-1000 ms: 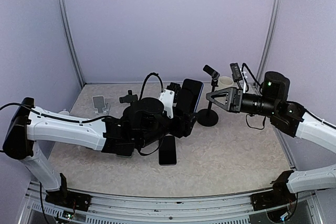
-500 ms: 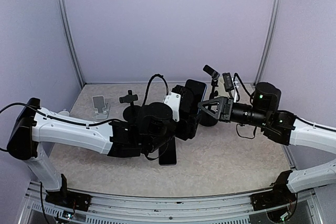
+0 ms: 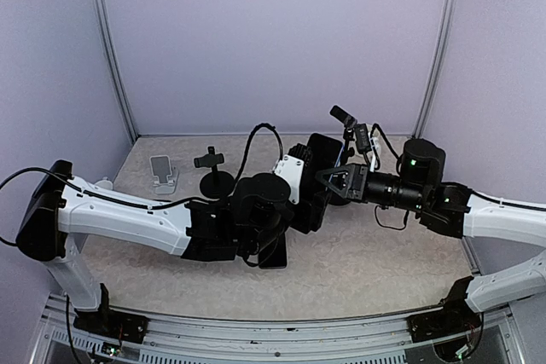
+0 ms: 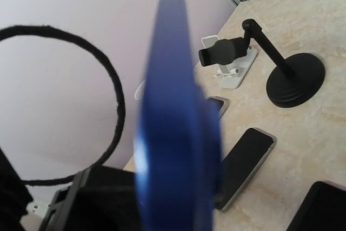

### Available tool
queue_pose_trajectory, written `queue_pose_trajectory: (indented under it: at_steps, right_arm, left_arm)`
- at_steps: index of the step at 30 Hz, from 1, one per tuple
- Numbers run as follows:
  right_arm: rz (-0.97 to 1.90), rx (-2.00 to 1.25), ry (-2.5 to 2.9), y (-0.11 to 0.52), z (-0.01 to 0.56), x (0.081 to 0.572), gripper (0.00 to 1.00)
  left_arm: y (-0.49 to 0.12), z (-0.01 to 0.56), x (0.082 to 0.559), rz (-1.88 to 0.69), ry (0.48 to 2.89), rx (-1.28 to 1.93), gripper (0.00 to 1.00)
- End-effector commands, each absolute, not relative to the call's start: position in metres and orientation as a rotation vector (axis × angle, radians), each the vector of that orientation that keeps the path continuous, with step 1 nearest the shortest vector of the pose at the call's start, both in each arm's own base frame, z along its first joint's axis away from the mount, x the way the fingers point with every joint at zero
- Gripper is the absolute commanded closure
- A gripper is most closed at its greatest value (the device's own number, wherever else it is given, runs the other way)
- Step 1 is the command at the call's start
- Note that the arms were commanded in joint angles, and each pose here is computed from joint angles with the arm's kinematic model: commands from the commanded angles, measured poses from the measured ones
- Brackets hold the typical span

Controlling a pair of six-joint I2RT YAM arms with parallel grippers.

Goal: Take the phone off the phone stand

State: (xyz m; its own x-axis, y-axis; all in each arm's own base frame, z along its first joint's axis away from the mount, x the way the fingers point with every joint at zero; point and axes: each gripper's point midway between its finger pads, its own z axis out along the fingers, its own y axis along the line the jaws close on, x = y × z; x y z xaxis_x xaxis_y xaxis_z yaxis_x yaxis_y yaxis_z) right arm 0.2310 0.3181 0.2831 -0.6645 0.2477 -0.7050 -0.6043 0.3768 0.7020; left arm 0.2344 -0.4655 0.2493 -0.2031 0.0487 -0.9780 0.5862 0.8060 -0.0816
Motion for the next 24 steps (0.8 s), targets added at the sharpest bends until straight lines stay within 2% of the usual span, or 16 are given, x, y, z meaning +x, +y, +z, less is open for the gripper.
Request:
queue_pose_trajectory:
  at_steps: [1,5,6,17,24]
  right_arm:
    - [1.351,-0.277,1.837,0.31,0.293,0.234,1.0]
    - [1.339,-0.283,1.852,0.302,0.293,0.238,1.0]
    - [1.341,-0.282,1.857,0.3,0.292,0.239,1.0]
    - [1.389,-0.338,2.027,0.274,0.25,0.241,1.0]
    - [1.403,-0.384,2.236,0.265,0.19,0.222,1.0]
  left_arm:
    - [-0.469,0.273,0.23,-0.575,1.677,0.473,0.48]
    - [-0.466,0.268,0.22,-0.607,1.68,0.531,0.04]
    - [-0.467,0.267,0.214,-0.633,1.678,0.561,0.02]
    - [-0.441,0.247,0.179,-0.802,1.69,0.697,0.01]
    - [-0.396,0.257,0.209,-0.799,1.736,0.575,0.01]
